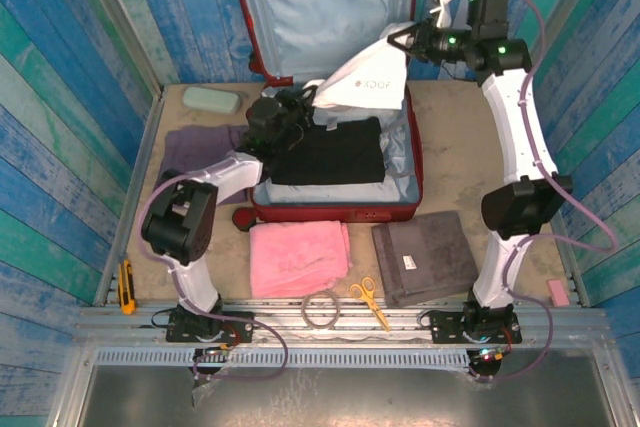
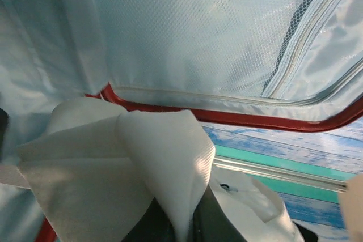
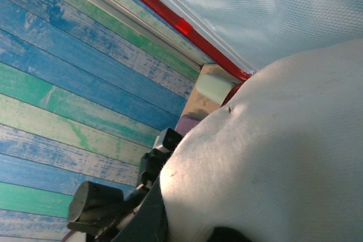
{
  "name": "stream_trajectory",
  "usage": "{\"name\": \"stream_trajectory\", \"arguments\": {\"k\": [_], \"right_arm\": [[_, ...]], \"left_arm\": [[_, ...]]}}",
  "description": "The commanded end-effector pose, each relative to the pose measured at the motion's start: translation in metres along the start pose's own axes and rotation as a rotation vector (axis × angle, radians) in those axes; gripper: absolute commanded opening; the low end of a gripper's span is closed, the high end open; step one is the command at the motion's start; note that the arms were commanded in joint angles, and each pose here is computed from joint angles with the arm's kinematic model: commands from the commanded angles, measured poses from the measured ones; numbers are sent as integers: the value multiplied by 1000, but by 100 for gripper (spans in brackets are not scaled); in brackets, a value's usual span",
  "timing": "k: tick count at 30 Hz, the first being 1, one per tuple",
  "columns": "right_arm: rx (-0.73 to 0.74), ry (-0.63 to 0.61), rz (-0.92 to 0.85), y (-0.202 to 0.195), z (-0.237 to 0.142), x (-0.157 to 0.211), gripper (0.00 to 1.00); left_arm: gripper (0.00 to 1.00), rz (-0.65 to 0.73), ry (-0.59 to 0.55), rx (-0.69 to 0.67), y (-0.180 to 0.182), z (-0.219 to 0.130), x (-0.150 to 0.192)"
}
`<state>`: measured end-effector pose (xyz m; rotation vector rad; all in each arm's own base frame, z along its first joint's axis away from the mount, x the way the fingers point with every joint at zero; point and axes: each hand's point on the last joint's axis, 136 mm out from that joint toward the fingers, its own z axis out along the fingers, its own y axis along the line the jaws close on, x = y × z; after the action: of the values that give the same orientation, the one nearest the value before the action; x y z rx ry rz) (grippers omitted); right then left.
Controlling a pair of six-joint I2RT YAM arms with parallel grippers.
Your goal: Pack the luggage
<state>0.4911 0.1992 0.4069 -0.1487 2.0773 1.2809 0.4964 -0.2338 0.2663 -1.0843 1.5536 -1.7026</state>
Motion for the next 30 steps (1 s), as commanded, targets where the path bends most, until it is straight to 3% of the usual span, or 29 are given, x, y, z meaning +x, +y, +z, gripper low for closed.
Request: {"name": "stream_trajectory", "arguments": {"k": [1,11,19,23,30], "right_arm": [[-85,23,-11,12,16,-3,1],[-232,93,86,-12,96,5,0],[-321,161,128,-28,146,29,1],[-297,189,158,-51,152,41,0],[-220,233,187,-79,142,61,3]], "left_arm": [[0,225,-91,-63,-36,-23,-10],[0,505,-272,-213,-55,-59,-58],[0,696,-296,-249,-63,-60,-78],[0,720,-283,-273,-54,-59,-80],[0,638,-266,-328,-18,-72,-77]]}}
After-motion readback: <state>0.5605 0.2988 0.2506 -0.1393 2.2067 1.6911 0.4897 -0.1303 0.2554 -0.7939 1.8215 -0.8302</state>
